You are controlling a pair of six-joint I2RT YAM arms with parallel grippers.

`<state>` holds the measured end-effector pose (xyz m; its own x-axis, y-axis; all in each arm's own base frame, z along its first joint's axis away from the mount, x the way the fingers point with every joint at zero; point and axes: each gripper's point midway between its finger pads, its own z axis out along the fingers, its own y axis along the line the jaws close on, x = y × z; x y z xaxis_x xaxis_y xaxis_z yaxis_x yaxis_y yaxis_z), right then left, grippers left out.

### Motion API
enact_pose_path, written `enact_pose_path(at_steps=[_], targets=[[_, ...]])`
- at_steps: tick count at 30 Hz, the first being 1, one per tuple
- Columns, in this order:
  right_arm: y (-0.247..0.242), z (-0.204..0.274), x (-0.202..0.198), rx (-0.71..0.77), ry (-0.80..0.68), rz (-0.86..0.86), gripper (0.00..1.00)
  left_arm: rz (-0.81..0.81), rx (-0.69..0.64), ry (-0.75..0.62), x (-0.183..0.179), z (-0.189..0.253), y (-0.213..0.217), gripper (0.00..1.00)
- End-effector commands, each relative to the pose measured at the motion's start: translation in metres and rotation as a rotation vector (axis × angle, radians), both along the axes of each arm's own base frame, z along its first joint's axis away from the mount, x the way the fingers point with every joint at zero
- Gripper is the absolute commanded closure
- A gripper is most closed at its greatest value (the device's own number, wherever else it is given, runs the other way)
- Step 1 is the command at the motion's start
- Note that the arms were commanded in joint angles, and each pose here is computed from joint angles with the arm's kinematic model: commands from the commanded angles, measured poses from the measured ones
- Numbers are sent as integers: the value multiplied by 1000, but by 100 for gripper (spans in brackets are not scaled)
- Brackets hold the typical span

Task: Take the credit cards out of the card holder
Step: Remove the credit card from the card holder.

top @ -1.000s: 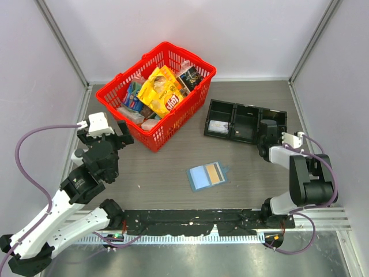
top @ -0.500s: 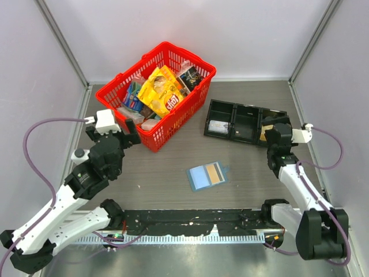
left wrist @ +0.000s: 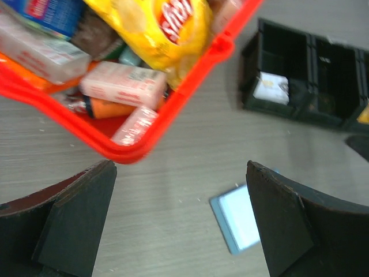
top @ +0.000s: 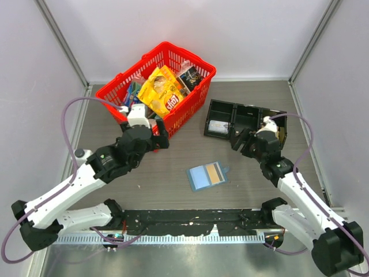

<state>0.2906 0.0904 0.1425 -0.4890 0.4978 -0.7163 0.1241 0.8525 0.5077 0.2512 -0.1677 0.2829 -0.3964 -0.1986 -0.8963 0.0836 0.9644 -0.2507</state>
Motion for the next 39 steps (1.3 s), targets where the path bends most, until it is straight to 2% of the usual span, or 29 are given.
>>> enact_pose_path(at_steps=[1, 10, 14, 21, 27, 34, 39], targets=[[43, 6, -25, -46, -6, 224, 29, -82, -30, 46, -13, 5, -38, 0], [105, -24, -60, -41, 93, 480, 43, -257, 52, 136, -43, -26, -111, 0], [111, -48, -67, -65, 172, 515, 48, -297, 141, 230, -49, -68, -130, 1], [101, -76, -71, -131, 254, 494, 48, -354, 255, 374, -58, -137, -150, 0], [98, -93, -76, -155, 308, 498, 49, -351, 322, 442, -55, -182, -155, 0], [98, -105, -81, -162, 341, 518, 49, -340, 379, 528, -54, -222, -151, 9], [99, -111, -84, -168, 362, 534, 50, -344, 401, 583, -58, -243, -147, 23]])
